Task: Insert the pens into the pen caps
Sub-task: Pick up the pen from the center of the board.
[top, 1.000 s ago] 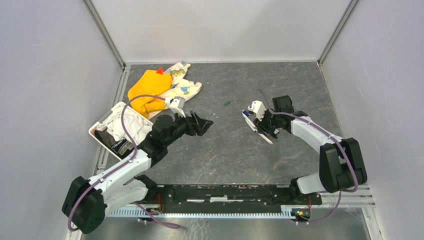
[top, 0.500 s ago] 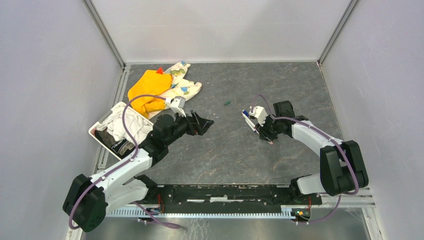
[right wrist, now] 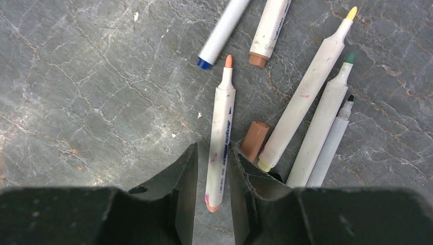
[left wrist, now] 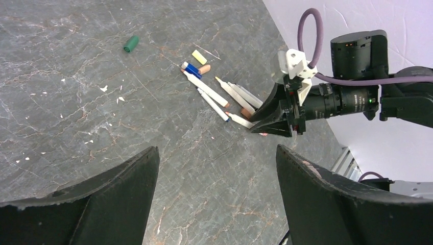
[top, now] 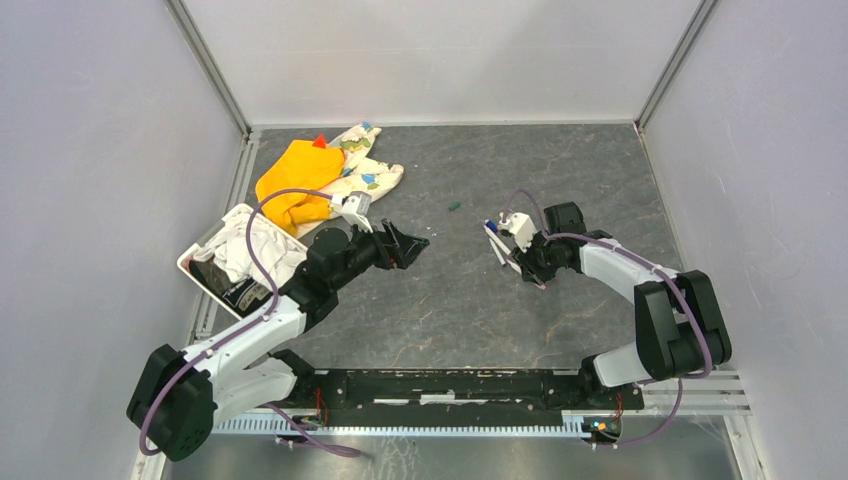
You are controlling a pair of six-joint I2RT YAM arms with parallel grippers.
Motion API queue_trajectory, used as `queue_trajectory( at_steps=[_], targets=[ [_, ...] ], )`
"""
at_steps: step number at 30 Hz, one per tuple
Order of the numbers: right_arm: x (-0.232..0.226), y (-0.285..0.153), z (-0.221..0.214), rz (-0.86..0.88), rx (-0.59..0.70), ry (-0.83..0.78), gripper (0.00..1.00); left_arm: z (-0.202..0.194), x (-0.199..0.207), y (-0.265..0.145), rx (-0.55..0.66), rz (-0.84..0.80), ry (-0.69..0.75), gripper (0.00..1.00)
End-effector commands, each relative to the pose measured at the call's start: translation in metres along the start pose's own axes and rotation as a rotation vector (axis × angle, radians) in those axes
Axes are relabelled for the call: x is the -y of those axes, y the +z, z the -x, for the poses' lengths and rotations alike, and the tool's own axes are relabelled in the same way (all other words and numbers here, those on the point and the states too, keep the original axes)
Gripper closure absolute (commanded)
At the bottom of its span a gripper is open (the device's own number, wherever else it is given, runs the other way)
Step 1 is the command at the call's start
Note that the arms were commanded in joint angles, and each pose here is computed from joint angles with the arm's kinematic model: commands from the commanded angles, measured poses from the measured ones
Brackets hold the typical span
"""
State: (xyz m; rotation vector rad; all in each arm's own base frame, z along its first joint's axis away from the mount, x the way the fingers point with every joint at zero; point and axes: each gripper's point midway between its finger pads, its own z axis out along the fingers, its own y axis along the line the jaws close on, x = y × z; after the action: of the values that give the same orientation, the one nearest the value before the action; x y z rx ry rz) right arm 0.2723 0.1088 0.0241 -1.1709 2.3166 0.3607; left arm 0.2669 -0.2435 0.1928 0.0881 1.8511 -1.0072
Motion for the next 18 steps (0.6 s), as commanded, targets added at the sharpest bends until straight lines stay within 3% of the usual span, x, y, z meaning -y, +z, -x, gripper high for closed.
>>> queue_trajectory(
  at_steps=[1, 18],
  targets=[
    [0.009, 0.002, 0.003, -0.037, -0.007, 0.029, 0.67, 0.007, 0.011, 0.001, 0.025, -0.043, -0.031, 0.11],
    [0.012, 0.011, -0.014, -0.081, -0.108, -0.019, 0.70, 0.003, 0.011, -0.001, 0.022, -0.049, -0.044, 0.12]
  ],
)
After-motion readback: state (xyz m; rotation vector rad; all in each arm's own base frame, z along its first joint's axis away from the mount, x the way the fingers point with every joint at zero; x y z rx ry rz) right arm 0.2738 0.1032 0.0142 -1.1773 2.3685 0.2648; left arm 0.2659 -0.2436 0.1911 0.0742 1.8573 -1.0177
